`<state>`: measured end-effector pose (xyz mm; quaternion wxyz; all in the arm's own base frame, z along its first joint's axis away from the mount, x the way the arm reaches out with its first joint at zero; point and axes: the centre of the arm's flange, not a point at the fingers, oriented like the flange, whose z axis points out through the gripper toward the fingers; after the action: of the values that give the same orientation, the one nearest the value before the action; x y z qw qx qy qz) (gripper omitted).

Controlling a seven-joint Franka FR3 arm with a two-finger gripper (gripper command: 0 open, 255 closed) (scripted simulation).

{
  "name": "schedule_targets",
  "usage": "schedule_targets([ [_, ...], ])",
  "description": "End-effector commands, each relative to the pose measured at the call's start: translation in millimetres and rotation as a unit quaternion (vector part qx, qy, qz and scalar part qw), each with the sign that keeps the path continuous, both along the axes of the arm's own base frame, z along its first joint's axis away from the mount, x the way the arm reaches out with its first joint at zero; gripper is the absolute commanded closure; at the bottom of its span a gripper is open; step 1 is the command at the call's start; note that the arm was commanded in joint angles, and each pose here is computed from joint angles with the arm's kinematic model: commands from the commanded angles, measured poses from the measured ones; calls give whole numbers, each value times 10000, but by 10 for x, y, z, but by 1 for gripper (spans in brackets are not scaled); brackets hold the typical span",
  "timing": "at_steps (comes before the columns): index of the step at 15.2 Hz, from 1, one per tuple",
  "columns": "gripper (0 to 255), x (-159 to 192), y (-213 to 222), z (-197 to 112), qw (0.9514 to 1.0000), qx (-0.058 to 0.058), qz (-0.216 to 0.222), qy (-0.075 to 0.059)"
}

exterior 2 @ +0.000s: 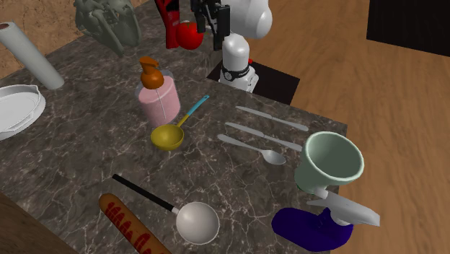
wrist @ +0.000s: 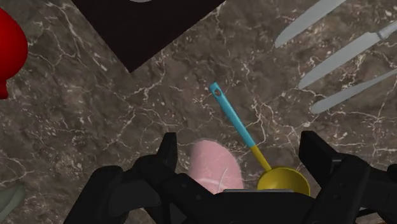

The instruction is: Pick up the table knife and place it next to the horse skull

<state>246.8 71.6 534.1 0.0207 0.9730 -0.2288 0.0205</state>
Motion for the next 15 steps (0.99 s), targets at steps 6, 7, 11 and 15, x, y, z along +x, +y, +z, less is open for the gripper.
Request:
schedule_targets([
  [6, 0, -49, 771, -567, 9873, -66, -1586, -22],
  [7, 0, -35, 882, -643, 9836, -76, -1804, -24],
  [11, 0, 69, 1318, -949, 9638, -115, -2664, -36],
  [15, 0, 248, 1727, -1259, 9365, -153, -3504, -47],
])
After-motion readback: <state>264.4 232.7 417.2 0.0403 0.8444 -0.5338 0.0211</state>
